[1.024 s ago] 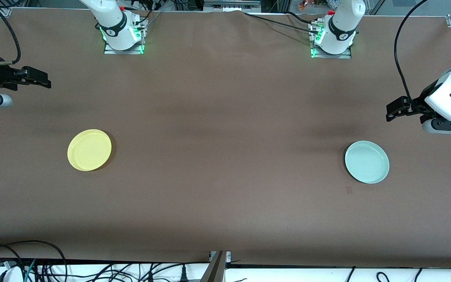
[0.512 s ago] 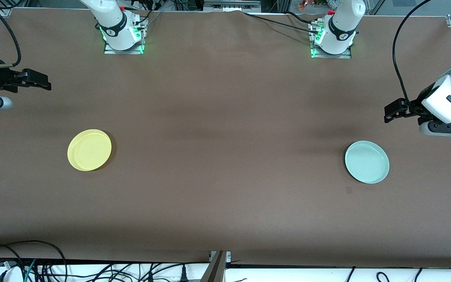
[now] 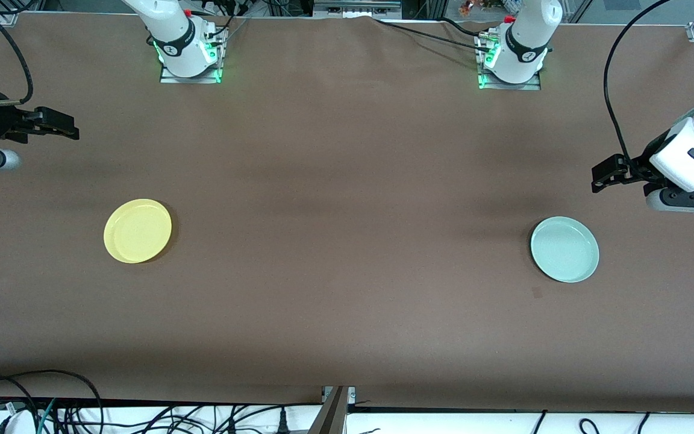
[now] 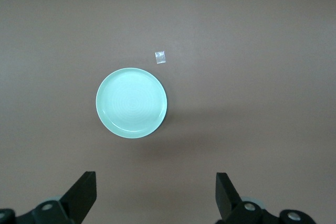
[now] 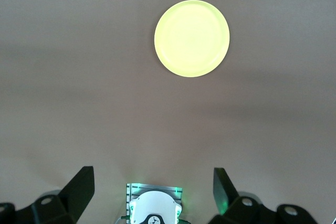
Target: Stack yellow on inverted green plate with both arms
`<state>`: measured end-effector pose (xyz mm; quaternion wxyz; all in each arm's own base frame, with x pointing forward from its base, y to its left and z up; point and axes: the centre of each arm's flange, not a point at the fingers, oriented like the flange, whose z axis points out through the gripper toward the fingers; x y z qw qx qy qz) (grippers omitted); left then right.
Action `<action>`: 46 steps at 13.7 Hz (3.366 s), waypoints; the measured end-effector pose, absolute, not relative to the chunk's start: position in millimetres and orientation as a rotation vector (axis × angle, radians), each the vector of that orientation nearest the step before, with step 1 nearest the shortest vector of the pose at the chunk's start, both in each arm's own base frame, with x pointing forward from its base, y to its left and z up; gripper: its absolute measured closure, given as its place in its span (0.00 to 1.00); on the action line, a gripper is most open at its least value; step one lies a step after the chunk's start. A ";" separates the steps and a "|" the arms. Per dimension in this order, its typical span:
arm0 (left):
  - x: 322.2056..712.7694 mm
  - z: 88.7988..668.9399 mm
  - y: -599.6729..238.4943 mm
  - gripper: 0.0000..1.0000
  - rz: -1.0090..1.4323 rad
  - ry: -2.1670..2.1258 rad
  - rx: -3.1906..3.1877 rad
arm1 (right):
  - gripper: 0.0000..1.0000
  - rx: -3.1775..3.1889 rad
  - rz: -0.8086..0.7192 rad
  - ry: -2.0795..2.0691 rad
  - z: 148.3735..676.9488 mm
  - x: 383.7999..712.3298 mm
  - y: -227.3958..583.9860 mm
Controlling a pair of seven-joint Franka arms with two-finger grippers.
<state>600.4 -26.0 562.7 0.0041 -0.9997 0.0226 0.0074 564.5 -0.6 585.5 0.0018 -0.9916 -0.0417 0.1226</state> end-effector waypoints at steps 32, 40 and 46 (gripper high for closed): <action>611.0 556.7 -17.7 0.00 -0.039 0.043 -3.135 | 0.00 -3.112 0.382 -0.124 586.0 564.9 -2.9; 646.3 451.9 9.4 0.00 0.165 0.005 -3.099 | 0.00 -3.112 0.383 -0.123 585.8 565.3 -3.2; 685.4 318.1 93.3 0.00 0.091 -0.118 -3.068 | 0.00 -3.111 0.391 -0.122 582.7 566.7 -3.5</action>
